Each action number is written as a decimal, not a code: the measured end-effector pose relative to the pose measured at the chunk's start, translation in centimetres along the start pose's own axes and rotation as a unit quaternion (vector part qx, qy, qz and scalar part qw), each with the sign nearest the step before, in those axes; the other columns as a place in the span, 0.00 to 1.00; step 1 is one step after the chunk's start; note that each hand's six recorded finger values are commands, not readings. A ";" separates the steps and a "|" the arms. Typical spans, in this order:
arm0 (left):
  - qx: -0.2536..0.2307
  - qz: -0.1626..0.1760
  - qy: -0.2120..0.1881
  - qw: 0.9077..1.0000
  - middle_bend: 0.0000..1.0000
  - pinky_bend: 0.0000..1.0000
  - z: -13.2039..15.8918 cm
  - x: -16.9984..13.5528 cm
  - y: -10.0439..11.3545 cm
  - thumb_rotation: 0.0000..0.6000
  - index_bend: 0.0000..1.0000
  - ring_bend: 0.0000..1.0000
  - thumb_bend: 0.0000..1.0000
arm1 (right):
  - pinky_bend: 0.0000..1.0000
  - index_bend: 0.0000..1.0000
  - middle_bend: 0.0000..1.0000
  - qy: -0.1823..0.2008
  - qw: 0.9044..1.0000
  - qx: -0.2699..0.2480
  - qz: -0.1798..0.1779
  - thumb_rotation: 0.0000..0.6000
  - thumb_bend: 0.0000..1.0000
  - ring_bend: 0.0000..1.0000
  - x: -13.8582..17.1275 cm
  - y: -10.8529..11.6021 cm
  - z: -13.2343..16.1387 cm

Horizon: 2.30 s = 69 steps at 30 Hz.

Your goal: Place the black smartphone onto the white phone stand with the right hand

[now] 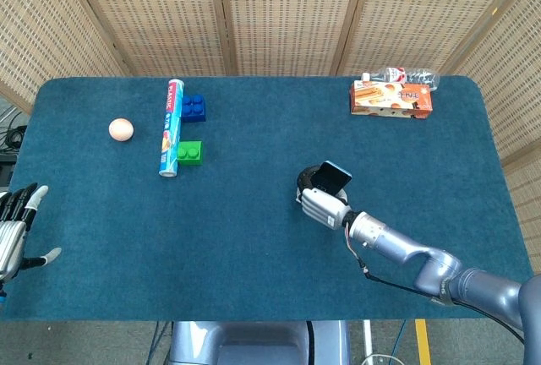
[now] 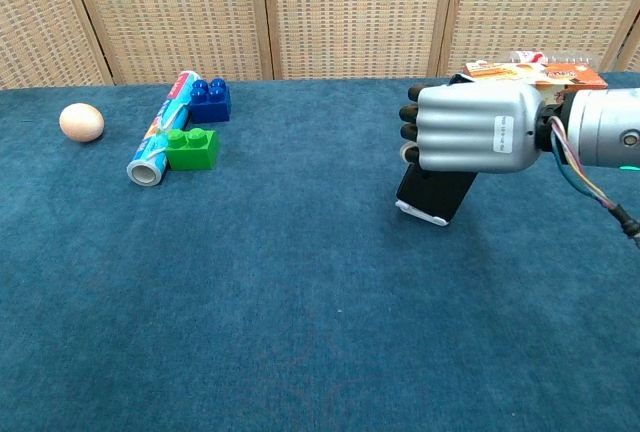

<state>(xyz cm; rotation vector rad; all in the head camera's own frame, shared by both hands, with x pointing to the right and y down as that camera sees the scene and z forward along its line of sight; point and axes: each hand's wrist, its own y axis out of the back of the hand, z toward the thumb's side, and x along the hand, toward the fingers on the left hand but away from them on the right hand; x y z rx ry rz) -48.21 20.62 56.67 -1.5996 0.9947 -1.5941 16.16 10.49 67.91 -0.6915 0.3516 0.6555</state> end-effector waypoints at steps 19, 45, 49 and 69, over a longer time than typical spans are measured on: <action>-0.002 0.000 -0.001 1.000 0.00 0.00 -0.1 0.0 0.1 1.00 0.00 0.00 0.00 | 0.36 0.31 0.09 -0.017 1.000 0.002 0.018 1.00 0.44 0.08 0.1 -0.1 0.2; -0.006 0.001 -0.002 1.000 0.00 0.00 -0.2 -0.1 0.2 1.00 0.00 0.00 0.00 | 0.17 0.17 0.00 -0.032 0.999 -0.001 0.027 1.00 0.44 0.00 0.4 0.2 0.3; -0.006 0.000 -0.003 1.000 0.00 0.00 -0.2 -0.1 0.2 1.00 0.00 0.00 0.00 | 0.17 0.14 0.00 -0.049 0.998 -0.012 0.029 1.00 0.43 0.00 1.3 0.3 -0.3; -0.010 0.021 -0.029 0.999 0.00 0.00 0.3 -1.7 0.9 1.00 0.00 0.00 0.00 | 0.08 0.05 0.00 -0.306 0.876 -0.370 0.043 1.00 0.00 0.00 19.8 -0.9 -5.2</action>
